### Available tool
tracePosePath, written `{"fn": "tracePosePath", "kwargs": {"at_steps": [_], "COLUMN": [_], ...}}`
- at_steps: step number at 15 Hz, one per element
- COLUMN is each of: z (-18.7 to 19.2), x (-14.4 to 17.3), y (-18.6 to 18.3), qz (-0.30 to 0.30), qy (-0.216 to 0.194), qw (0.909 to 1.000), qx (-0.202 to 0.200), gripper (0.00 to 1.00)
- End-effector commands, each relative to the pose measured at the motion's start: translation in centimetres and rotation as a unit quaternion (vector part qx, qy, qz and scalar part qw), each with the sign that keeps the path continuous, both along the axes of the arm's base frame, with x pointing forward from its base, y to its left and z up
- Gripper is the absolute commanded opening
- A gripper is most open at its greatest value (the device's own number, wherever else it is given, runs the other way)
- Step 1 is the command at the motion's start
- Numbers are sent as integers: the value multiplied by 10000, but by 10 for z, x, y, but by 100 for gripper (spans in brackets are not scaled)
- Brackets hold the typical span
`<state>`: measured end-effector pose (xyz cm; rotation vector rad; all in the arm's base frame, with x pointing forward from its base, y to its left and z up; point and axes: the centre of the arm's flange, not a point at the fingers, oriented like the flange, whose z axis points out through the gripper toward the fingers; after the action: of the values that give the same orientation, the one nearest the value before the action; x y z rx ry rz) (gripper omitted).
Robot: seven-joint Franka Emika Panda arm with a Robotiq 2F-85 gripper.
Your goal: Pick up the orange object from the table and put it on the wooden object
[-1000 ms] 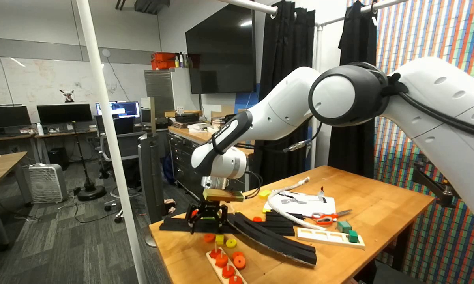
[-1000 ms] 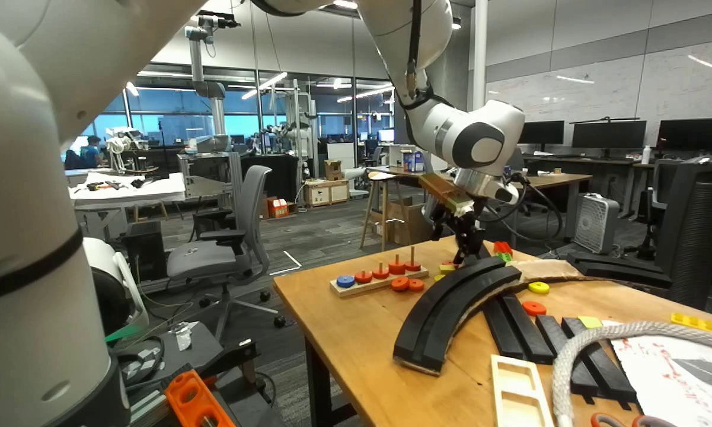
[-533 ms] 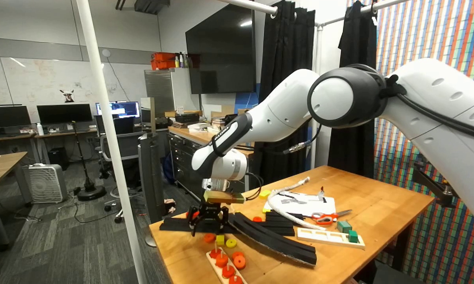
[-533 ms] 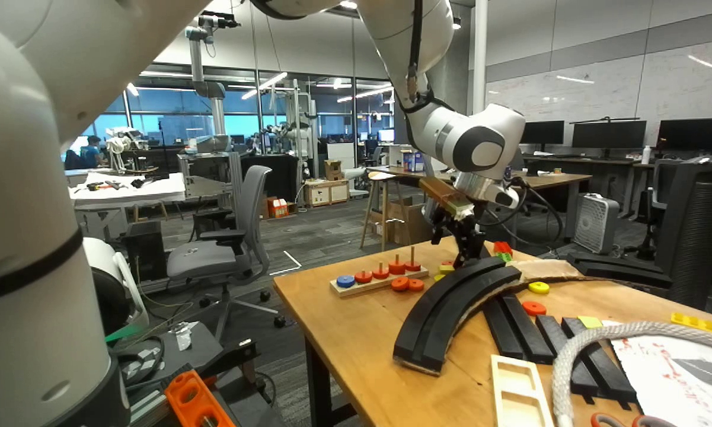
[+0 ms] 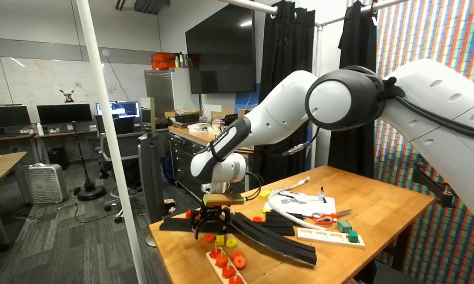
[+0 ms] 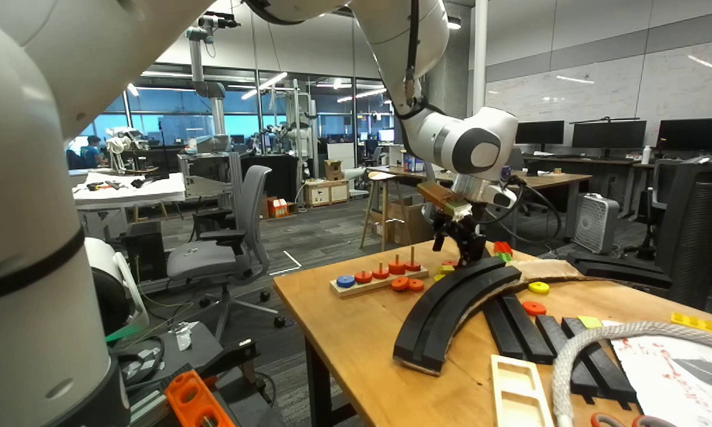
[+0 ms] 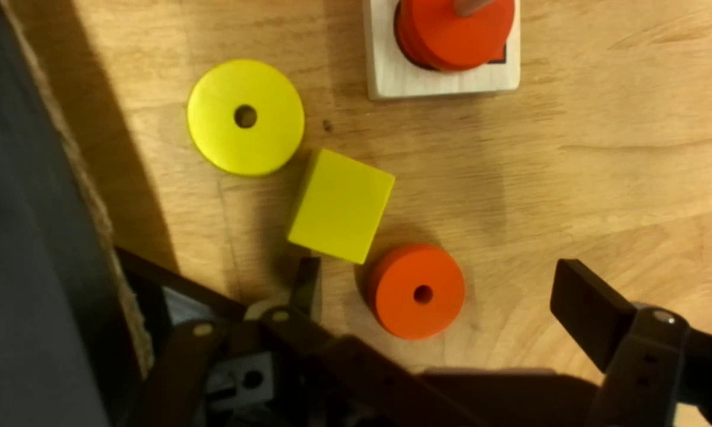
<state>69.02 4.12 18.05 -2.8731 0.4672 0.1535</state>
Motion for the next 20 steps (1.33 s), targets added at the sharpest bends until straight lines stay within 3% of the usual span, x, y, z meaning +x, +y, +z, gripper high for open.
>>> {"fn": "tracePosePath", "kwargs": {"at_steps": [1,13,14,15,20], "z": [2,-5,-5,-6,-4], "x": [12,14,14,14,15], "y": [8,14,14,14,9], "qz": [-124,-193,-195,-203,-248], "qy": [-59,12,9,3,-6], "qw": [9992,9980,9979,9978,9969], "qx": [-370,-597,-614,-634,-741], "gripper": [100,100,82,73,34]}}
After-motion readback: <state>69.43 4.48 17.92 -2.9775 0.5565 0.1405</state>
